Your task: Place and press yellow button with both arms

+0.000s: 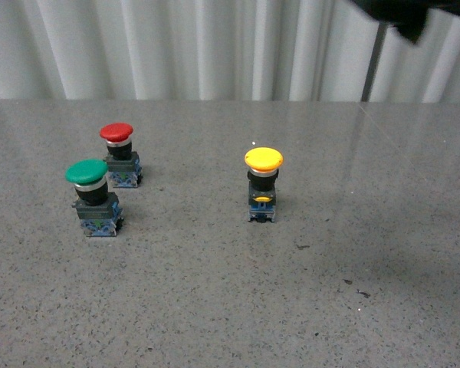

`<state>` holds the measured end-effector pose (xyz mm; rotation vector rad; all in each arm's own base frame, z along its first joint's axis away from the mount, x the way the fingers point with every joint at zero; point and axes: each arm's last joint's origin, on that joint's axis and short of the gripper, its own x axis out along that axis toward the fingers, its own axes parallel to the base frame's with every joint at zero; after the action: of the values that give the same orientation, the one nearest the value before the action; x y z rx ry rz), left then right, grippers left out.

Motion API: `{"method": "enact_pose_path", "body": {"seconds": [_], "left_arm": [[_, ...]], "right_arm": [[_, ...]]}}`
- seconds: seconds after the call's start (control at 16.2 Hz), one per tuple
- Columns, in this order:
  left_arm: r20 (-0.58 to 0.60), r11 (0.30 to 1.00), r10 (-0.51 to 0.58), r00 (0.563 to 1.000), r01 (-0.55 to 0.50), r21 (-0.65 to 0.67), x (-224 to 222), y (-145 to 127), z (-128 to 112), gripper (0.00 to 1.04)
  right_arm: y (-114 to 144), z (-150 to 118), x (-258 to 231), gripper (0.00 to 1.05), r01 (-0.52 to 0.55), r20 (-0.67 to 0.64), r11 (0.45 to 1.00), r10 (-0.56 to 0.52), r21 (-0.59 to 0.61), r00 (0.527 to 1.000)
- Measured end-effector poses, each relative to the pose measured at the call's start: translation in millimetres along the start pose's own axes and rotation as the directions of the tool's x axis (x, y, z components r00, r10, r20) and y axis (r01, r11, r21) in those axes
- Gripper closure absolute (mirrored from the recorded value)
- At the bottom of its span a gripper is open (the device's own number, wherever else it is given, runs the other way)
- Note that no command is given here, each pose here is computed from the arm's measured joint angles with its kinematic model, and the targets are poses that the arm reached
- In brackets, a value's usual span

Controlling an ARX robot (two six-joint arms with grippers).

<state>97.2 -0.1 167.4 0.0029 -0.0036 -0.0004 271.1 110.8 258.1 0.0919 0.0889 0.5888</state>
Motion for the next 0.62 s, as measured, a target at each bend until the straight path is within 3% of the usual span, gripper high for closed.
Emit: {"method": "enact_pose_path", "body": {"seconds": [0.06,0.12,0.62], "left_arm": [[0.000,1.000,0.000,1.000,0.000,0.000,0,0,0,0.07],[0.000,1.000,0.000,1.000,0.000,0.000,0,0,0,0.07],[0.000,1.000,0.000,1.000,0.000,0.000,0,0,0,0.07]], "right_arm": [[38,-26,52,0.13,-0.101,-0.134,0.994,0.094,-0.046,0.986],[45,-35,57,0.24,-0.122,-0.172,0.991,0.110,-0.060,0.979],[40,-58,85,0.97,-0.087,-0.254,0.990,0.056,-0.115,0.966]]}}
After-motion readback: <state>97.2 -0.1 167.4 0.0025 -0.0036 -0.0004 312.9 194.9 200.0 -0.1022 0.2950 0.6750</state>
